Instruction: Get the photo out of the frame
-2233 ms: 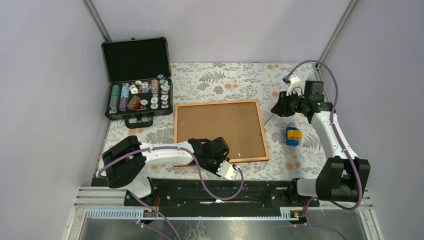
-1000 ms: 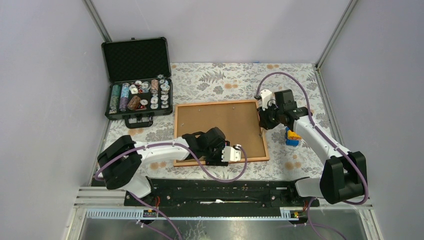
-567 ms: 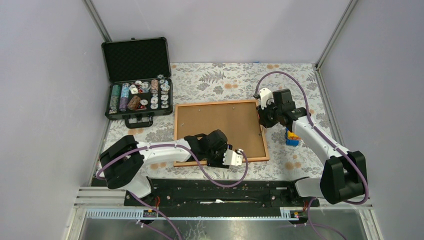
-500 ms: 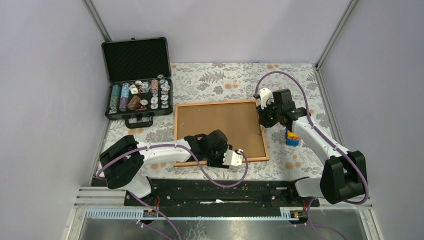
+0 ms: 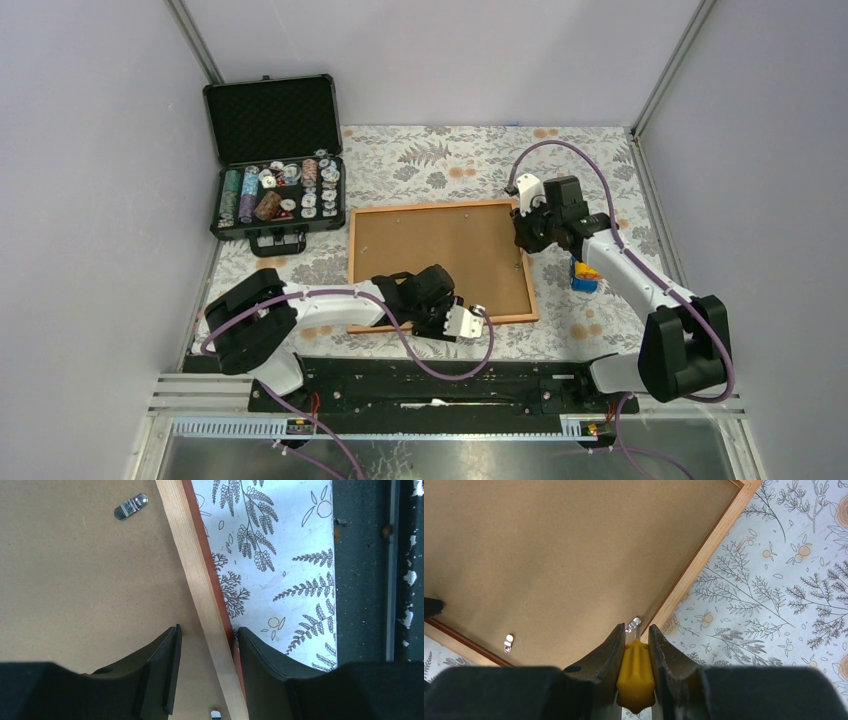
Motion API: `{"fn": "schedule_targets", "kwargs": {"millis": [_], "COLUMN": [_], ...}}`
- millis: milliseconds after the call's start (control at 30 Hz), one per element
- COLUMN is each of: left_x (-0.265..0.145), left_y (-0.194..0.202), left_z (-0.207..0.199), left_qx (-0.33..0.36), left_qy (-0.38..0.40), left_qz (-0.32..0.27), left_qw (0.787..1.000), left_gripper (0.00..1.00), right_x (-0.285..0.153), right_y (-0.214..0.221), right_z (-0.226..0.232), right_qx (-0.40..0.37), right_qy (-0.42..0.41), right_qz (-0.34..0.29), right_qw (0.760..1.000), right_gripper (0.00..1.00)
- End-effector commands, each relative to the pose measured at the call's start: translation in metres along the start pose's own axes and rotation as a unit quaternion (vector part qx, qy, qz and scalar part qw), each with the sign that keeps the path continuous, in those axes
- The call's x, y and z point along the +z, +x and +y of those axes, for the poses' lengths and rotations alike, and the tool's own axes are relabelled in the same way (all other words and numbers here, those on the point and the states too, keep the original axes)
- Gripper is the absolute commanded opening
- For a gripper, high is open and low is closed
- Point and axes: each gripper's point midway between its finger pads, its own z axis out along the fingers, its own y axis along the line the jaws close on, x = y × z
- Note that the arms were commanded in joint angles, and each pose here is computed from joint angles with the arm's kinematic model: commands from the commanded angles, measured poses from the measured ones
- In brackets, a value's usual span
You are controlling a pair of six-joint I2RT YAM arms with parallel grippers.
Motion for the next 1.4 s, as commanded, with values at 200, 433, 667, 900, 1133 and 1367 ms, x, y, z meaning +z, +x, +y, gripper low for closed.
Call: {"fn": "schedule_targets", "kwargs": {"millis": [200,433,667,900,1133,1367], "left_x": [0.006,0.005,-0.014,-0.092,-0.161,-0.181], "left_y": [0.017,0.015,-0.005,-0.043,0.051,0.151], "left_z": [-0.018,-0.018,0.001,0.056,0.131,0.122], "left_qx": [0.002,-0.003,-0.051,-0.191,-0.438,-0.616], "left_qy": [0.029,0.031,0.012,-0.039,-0.222,-0.291], "left_qz": [0.021,0.019,0.002,-0.093,-0.118,-0.093], "left_qw": [0.999,0.999,0.999,0.976,0.863,0.726], "left_gripper": [0.51,0.51,0.57,0.68,0.76,0.73], "right_x": [0.003,-0.002,-0.02,-0.048,-0.059,-0.049], "right_y": [-0.023,-0.03,-0.05,-0.072,-0.072,-0.067], "right_z": [0.016,0.017,-0.001,-0.032,-0.047,-0.043], "right_qx": [0.0,0.001,0.0,0.025,0.052,0.07], "right_qy": [-0.041,-0.041,-0.005,0.018,0.022,0.003], "right_qz": [-0.028,-0.038,-0.064,-0.099,-0.117,-0.118], "right_qw": [0.999,0.998,0.998,0.995,0.991,0.991], "right_gripper": [0.0,0.0,0.0,0.0,0.0,0.0]}}
